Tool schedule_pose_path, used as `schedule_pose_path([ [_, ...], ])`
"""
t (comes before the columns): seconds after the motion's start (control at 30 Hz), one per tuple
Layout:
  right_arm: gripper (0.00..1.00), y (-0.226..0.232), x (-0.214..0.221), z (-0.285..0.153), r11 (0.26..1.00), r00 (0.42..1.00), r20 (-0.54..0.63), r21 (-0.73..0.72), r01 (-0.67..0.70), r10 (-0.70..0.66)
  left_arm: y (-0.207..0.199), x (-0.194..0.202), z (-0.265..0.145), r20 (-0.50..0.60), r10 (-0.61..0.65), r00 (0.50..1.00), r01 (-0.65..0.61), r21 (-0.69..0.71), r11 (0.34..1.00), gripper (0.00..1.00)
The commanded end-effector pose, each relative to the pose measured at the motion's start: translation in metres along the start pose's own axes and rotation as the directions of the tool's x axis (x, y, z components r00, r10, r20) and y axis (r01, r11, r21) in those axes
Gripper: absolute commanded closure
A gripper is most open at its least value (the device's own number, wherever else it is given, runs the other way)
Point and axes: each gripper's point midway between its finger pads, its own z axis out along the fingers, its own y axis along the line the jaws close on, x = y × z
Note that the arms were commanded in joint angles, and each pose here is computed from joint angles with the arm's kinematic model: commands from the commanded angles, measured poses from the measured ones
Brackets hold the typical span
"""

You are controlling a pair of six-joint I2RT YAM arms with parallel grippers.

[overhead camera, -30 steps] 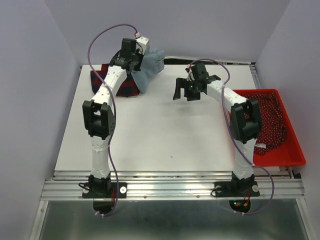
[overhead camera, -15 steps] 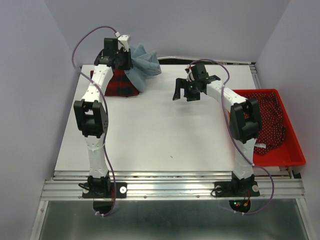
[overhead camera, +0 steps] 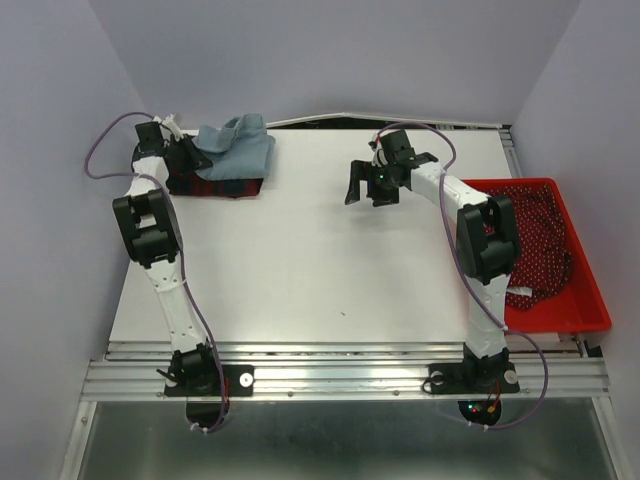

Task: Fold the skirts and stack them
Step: Neatly place the folded skirt to the corner

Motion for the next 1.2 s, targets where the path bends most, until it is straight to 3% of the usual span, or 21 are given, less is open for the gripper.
schedule_pose_path([
  [0.0,0.00,0.001,-0.001,0.005,1.000,1.000,0.004,-0.015,0.024,-0.024,-0.010,-0.014,0.008,0.037,0.077,0.996,-0.077,0.006,0.997,0.82],
  [0.27,0.00,0.002,-0.001,0.005,0.999,1.000,-0.002,-0.018,0.029,-0.029,-0.008,-0.004,0.005,0.031,0.041,0.999,-0.041,-0.012,0.999,0.63],
  [0.37,0.00,0.003,-0.001,0.003,0.999,0.999,0.000,-0.019,0.034,-0.034,-0.011,-0.010,-0.007,0.053,0.080,0.995,-0.078,-0.039,0.996,0.45],
  [0.47,0.00,0.003,-0.002,0.000,0.999,0.999,0.003,-0.018,0.035,-0.035,-0.018,-0.026,-0.024,0.097,0.142,0.985,-0.135,-0.082,0.988,0.42],
  [0.5,0.00,0.004,-0.001,0.000,0.999,0.999,0.001,-0.019,0.033,-0.033,-0.021,-0.035,-0.033,0.120,0.162,0.979,-0.150,-0.109,0.983,0.36],
  [0.53,0.00,0.004,-0.002,0.000,0.999,0.999,0.003,-0.020,0.035,-0.035,-0.023,-0.042,-0.038,0.132,0.187,0.973,-0.171,-0.120,0.978,0.17],
  [0.8,0.00,0.003,-0.006,-0.004,0.998,0.998,0.009,-0.005,0.066,-0.066,-0.046,-0.080,-0.091,0.235,0.294,0.926,-0.242,-0.228,0.943,0.13],
  [0.93,0.00,0.002,-0.007,-0.011,0.994,0.994,0.017,0.004,0.112,-0.112,-0.062,-0.104,-0.127,0.303,0.403,0.864,-0.299,-0.337,0.893,0.11],
  [1.0,0.00,0.002,-0.009,-0.016,0.992,0.991,0.029,0.010,0.127,-0.128,-0.079,-0.109,-0.137,0.321,0.452,0.832,-0.353,-0.322,0.879,0.11],
  [1.1,0.00,0.001,-0.008,-0.020,0.988,0.988,0.033,0.016,0.151,-0.151,-0.100,-0.100,-0.127,0.287,0.535,0.794,-0.465,-0.279,0.840,0.19],
  [1.17,0.00,0.002,-0.007,-0.021,0.987,0.986,0.030,0.009,0.163,-0.163,-0.103,-0.094,-0.117,0.268,0.528,0.806,-0.468,-0.257,0.845,0.27],
])
